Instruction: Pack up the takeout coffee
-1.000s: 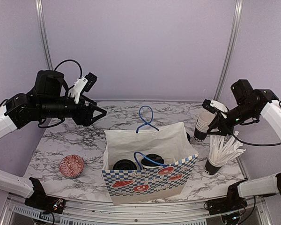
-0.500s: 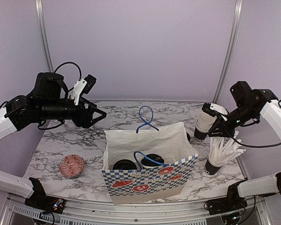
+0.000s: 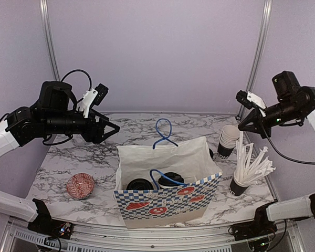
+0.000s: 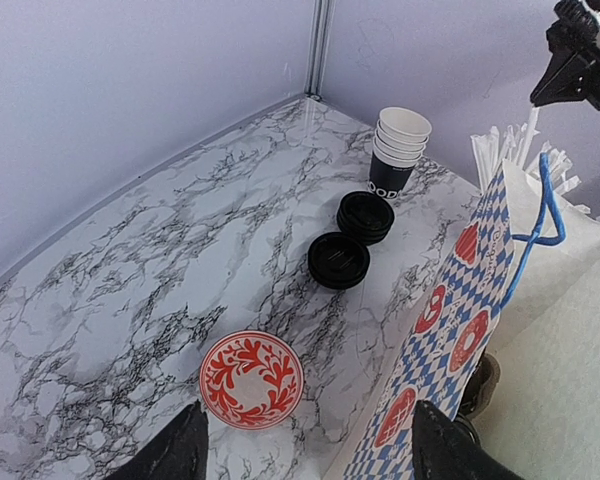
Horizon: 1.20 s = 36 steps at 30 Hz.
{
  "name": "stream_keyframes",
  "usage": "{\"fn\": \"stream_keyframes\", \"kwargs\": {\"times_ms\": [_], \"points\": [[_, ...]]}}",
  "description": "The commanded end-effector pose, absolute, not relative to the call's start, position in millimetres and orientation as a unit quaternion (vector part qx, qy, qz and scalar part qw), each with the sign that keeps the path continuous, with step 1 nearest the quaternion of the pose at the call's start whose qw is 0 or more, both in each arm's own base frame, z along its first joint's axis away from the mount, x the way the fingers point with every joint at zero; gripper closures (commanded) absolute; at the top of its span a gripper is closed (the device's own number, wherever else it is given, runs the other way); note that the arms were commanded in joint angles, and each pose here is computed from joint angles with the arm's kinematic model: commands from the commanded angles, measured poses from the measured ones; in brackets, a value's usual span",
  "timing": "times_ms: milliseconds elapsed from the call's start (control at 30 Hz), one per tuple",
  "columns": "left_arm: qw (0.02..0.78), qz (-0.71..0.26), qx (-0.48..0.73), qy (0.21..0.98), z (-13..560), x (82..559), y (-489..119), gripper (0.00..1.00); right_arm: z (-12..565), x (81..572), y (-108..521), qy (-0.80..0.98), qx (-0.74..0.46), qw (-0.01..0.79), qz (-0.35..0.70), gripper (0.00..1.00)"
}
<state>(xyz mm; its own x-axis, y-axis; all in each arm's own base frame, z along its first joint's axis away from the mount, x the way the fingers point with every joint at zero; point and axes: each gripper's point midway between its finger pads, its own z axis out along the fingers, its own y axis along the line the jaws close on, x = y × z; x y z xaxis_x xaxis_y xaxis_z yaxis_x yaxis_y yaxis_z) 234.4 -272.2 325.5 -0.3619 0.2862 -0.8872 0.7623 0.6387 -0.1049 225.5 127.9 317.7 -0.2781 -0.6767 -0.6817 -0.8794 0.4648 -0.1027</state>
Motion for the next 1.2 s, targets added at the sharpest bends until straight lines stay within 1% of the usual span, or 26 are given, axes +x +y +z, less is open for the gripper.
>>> {"fn": "stream_keyframes", "kwargs": {"times_ms": [0, 133, 300, 400, 500, 700, 833, 967, 1133, 1167], "points": [[0.46, -0.254, 0.334, 0.783, 327.4, 239.2, -272.0, 0.29, 399.8, 197.7, 144.3, 0.723, -0.497, 0.443, 0.186, 1.0], [0.457, -0.25, 0.334, 0.785, 326.0, 241.2, -272.6, 0.29, 465.3, 168.9, 150.7, 0.66, -0.505, 0.52, 0.199, 1.0], [0.457, -0.245, 0.332, 0.788, 325.9, 243.4, -272.2, 0.29, 523.8, 137.9, 156.5, 0.583, -0.526, 0.584, 0.205, 1.0], [0.456, -0.245, 0.328, 0.79, 326.3, 244.4, -272.8, 0.29, 551.7, 121.0, 160.2, 0.539, -0.54, 0.61, 0.214, 1.0], [0.455, -0.245, 0.323, 0.793, 325.5, 245.8, -272.5, 0.29, 562.3, 106.6, 167.4, 0.506, -0.555, 0.609, 0.256, 1.0], [0.456, -0.244, 0.314, 0.796, 327.2, 246.8, -270.7, 0.29, 554.8, 106.8, 177.5, 0.487, -0.567, 0.578, 0.327, 1.0], [0.454, -0.243, 0.312, 0.799, 324.4, 247.4, -270.7, 0.29, 537.1, 123.0, 182.3, 0.494, -0.569, 0.553, 0.356, 1.0], [0.444, -0.243, 0.314, 0.803, 316.2, 247.9, -272.8, 0.29, 499.5, 147.4, 191.0, 0.529, -0.565, 0.516, 0.366, 1.0], [0.435, -0.235, 0.318, 0.809, 304.7, 249.6, -273.7, 0.29, 450.4, 160.4, 209.2, 0.56, -0.558, 0.46, 0.405, 1.0], [0.432, -0.233, 0.319, 0.811, 301.3, 250.0, -274.0, 0.29, 441.2, 159.9, 213.7, 0.563, -0.56, 0.446, 0.413, 0.98]]}}
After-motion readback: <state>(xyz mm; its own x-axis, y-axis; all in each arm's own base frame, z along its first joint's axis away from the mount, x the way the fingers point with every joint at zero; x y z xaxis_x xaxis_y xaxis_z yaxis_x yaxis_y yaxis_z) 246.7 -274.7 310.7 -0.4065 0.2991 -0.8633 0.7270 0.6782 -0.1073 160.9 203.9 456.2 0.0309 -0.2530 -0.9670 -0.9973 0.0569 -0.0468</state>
